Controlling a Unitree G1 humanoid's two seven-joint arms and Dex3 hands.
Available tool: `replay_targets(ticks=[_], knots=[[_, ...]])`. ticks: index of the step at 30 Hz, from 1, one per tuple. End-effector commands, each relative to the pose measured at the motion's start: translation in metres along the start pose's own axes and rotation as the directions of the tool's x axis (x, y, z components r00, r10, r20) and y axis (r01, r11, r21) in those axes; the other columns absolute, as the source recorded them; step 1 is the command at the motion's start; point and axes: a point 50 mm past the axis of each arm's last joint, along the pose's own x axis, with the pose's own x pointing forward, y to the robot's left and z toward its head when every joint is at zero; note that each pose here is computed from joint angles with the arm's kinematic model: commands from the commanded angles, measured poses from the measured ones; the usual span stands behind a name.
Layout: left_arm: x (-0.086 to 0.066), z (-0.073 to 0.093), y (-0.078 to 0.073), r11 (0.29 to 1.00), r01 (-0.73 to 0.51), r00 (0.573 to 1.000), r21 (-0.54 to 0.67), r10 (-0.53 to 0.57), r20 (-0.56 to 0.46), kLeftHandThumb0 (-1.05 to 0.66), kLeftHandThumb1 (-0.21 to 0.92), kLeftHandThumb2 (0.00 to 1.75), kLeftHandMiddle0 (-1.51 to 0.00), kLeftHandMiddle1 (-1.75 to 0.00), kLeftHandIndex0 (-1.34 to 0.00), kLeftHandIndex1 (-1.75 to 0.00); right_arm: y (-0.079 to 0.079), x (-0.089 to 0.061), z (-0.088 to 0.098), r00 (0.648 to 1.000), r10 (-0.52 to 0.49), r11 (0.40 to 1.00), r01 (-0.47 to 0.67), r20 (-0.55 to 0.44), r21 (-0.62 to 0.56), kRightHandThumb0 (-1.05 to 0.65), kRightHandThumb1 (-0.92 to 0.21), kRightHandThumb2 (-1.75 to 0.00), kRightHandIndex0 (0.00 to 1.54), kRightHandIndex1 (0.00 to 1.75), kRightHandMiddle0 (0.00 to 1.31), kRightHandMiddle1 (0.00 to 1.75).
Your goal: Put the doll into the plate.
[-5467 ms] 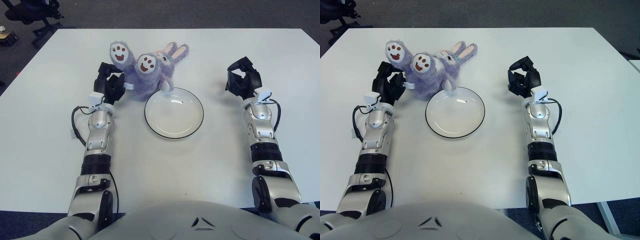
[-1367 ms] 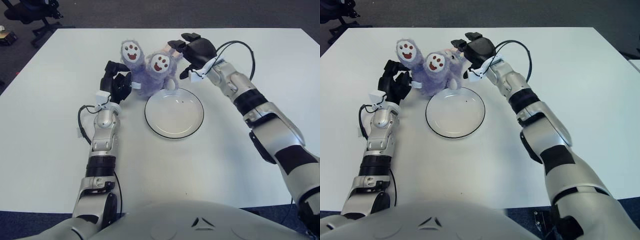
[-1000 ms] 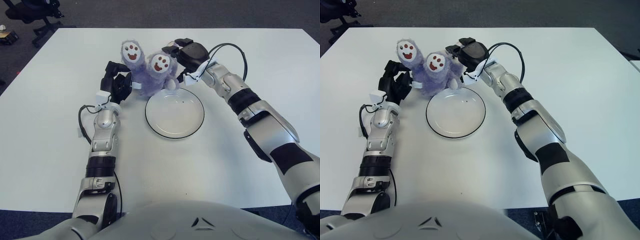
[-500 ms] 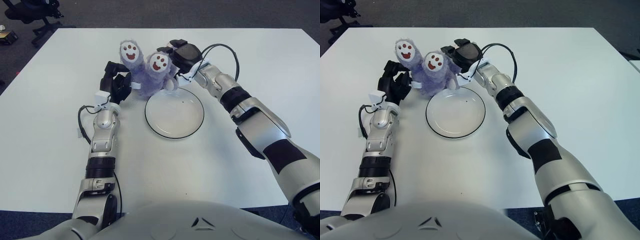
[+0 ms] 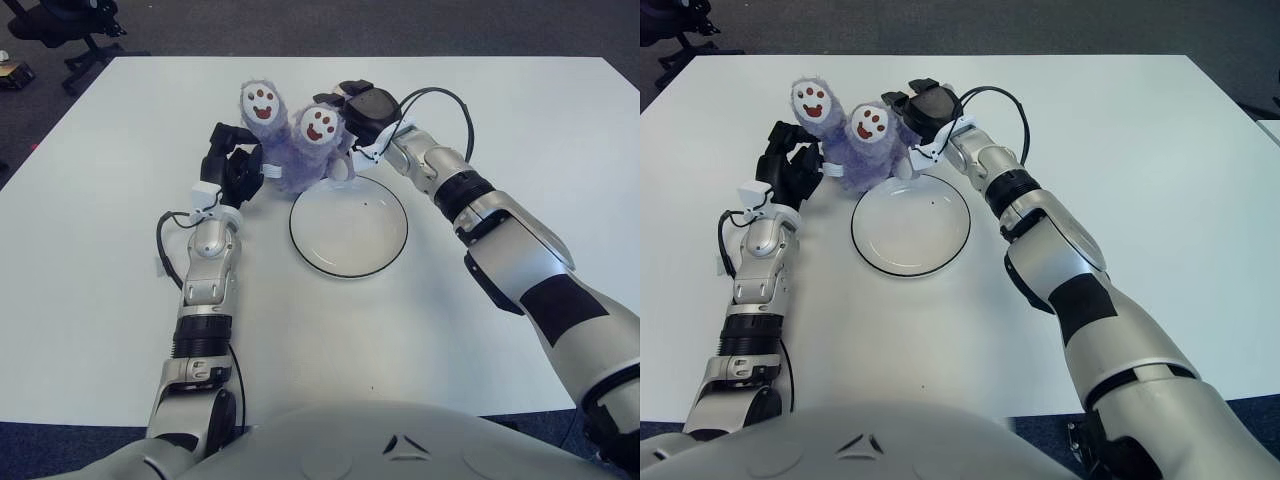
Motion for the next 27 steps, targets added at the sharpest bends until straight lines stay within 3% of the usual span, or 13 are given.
replay_targets(ticks=[1, 27], knots=[[-0.0017, 0.0004, -0.0008, 1.000, 0.000, 1.000, 0.006, 0.000, -0.003, -0.35, 0.92, 0.45, -0.58, -1.70, -0.27, -1.68, -0.0094, 0.0052, 0.0026, 0.999, -0.026, 1.000, 0.026, 0.018, -0.016, -0.40, -0.72, 0.00, 0.25, 0.00, 0.28, 0.00], [-0.0037, 0.0017, -0.0036, 1.000, -0.001, 1.000, 0.010, 0.001, -0.010, -0.35, 0.92, 0.46, -0.59, -1.69, -0.26, -1.68, -0.0139, 0.0093, 0.0055, 0.994, -0.104, 0.992, 0.107, 0.042, -0.068, -0.34, -0.74, 0.00, 0.27, 0.00, 0.32, 0.01]])
